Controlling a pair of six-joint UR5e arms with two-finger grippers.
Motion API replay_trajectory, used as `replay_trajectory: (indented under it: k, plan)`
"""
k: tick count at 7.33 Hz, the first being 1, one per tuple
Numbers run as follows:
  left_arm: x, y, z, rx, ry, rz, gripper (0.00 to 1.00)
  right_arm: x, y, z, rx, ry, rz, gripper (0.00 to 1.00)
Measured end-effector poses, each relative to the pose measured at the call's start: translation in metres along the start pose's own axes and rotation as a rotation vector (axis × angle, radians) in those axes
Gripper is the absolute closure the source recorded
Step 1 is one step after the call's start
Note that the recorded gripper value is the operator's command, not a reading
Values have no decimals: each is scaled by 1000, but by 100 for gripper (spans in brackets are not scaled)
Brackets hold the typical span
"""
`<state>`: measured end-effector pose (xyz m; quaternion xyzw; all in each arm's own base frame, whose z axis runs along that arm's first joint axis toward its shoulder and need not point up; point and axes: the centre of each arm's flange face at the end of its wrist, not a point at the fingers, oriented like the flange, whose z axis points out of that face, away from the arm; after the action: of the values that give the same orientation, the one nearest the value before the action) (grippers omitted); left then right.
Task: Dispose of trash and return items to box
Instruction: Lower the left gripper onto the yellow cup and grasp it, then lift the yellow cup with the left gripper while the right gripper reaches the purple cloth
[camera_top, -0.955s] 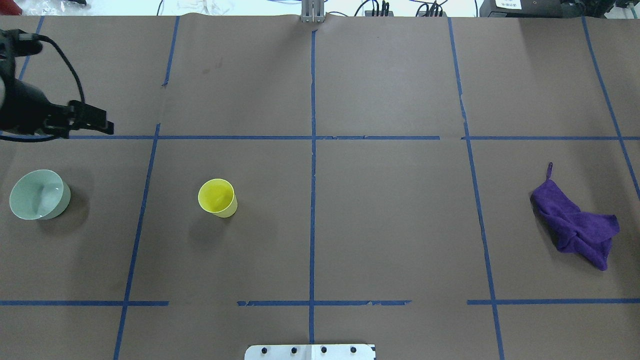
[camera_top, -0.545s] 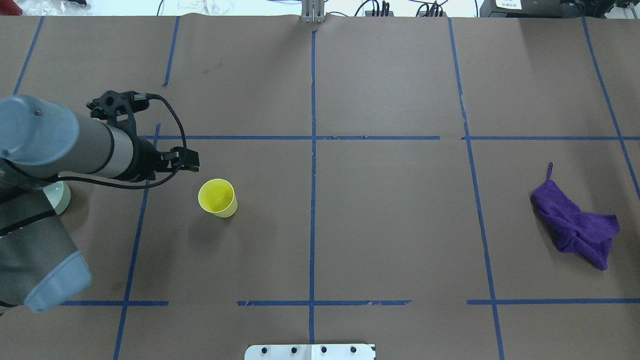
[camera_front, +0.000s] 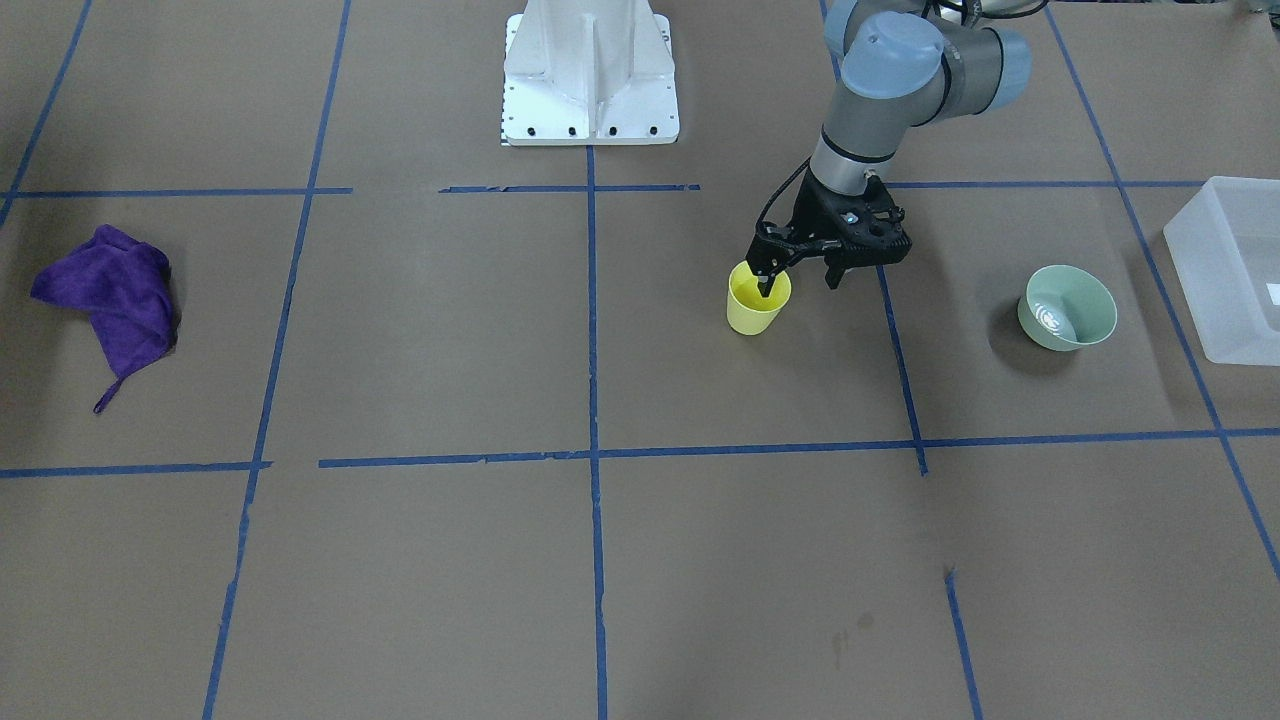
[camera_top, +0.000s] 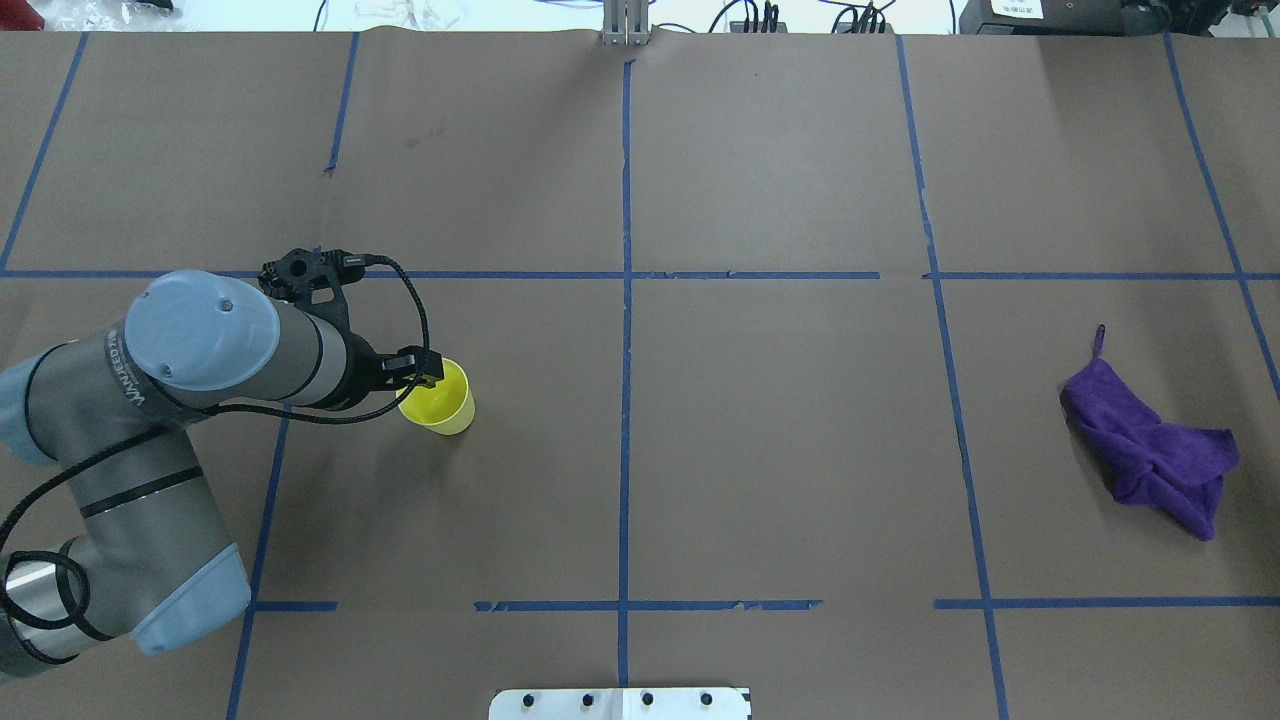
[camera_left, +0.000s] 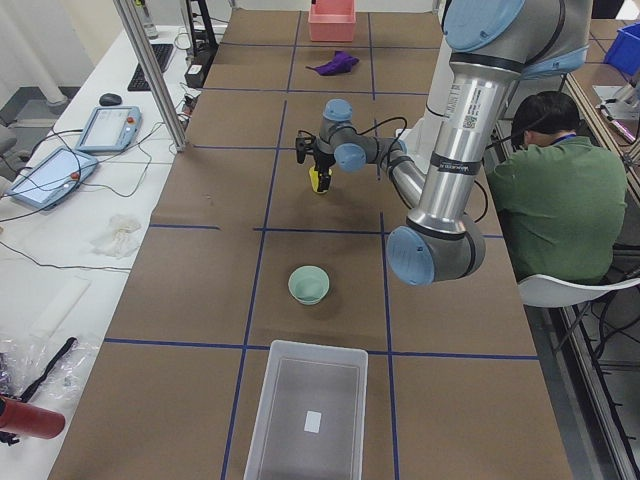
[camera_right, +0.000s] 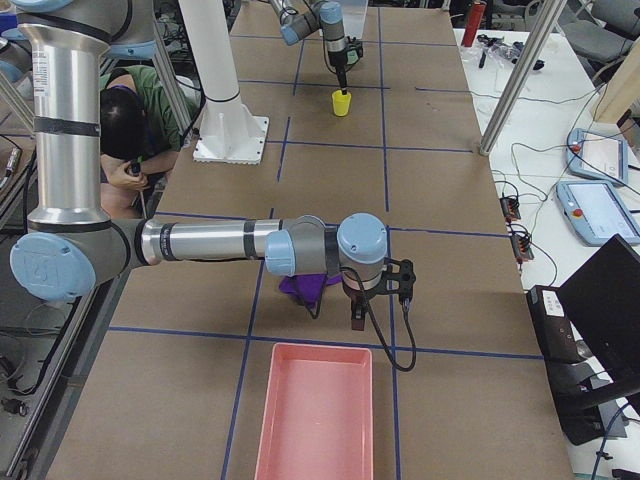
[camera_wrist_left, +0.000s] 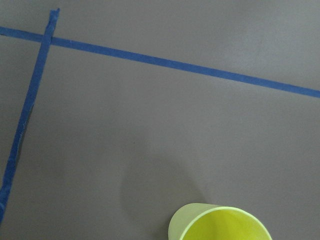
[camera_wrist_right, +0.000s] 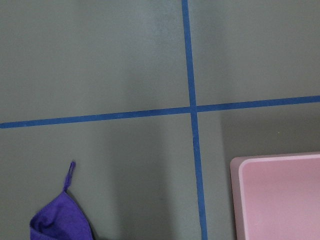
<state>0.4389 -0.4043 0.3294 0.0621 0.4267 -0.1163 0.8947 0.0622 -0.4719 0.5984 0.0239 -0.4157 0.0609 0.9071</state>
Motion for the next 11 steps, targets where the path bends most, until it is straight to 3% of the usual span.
replay_trajectory:
  k: [1,2,7,9,11]
  plan:
    - [-1,2,7,-6,-2,5,45,-9,0,-3,6,-6,5,0]
    - [1,7,11,-16,-2,10,99,-14,1,-5,6,-10,4,0]
    - [12,13,5,-53,14,9,100,-55,3,1,-6,-13,-19,0]
    - [10,-16,-32,-75,28,-36,100,-86,7,23,-21,-7,-11,0]
    - [12,-52,-85,-45,31,-86,100,-121,26,73,2,37,9,0]
